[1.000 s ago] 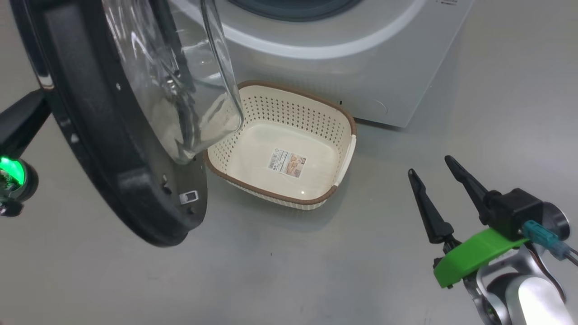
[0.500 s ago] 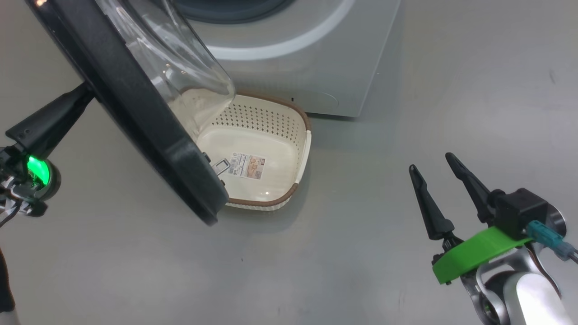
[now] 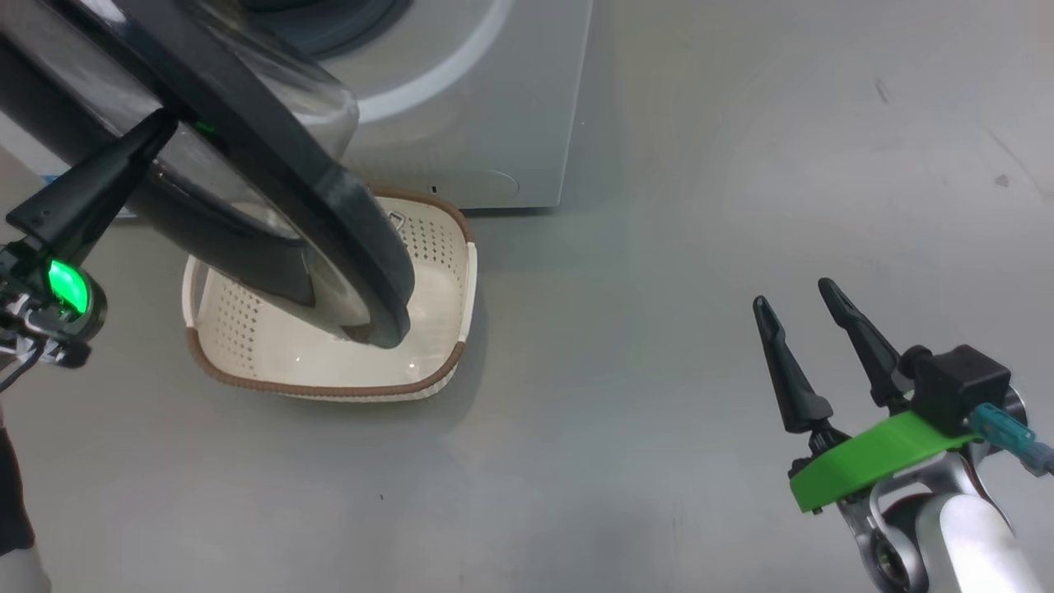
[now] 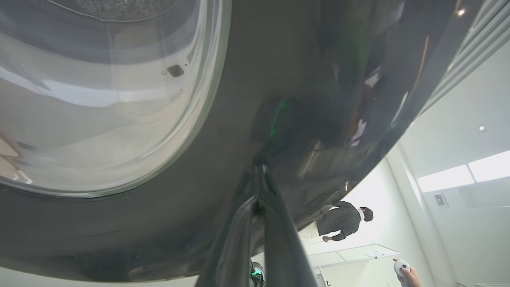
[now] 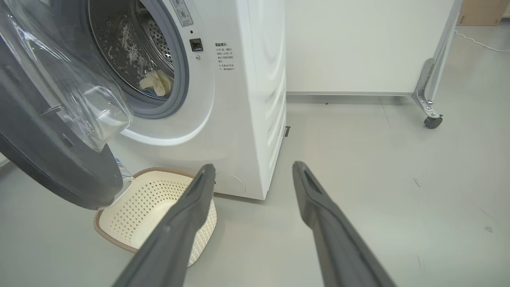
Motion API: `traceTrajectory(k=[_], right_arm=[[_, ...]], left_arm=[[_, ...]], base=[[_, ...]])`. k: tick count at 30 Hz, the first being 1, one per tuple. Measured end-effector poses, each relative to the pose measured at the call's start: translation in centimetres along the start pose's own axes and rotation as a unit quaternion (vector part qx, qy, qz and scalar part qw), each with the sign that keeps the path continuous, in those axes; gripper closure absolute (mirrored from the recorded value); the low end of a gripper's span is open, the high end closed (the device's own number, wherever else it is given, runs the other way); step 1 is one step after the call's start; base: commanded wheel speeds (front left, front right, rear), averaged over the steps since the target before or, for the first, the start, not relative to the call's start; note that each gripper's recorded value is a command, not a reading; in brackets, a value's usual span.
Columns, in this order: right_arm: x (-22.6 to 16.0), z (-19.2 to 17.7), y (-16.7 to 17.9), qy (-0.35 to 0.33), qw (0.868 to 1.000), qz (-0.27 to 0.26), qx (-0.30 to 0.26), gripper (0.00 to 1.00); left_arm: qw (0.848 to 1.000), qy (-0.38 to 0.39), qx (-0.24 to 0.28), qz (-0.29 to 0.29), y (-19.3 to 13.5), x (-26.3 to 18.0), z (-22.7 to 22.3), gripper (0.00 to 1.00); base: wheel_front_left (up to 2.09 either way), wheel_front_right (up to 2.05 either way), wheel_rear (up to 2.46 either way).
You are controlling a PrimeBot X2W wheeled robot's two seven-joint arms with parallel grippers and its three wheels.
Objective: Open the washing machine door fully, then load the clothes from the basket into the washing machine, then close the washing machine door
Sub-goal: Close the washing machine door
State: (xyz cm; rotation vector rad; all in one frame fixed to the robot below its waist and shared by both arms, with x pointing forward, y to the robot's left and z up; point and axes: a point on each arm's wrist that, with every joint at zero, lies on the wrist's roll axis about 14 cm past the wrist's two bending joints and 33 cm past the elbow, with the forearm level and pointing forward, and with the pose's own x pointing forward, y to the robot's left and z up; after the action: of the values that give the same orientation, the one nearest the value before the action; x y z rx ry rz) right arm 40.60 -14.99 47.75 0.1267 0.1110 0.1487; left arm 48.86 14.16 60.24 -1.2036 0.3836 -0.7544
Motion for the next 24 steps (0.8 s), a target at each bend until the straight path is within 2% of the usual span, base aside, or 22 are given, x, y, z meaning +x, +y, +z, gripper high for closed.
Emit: traceTrajectory(k=[24], right_arm=[[-2.4, -0.7, -5.5, -0.007, 0.996, -0.091, 0.012, 0.00]], left_arm=[[0.997, -0.074, -0.014, -0.010, 3.9, 10.3, 2.0, 1.00]], base=[[0.00, 0.00, 0.00]])
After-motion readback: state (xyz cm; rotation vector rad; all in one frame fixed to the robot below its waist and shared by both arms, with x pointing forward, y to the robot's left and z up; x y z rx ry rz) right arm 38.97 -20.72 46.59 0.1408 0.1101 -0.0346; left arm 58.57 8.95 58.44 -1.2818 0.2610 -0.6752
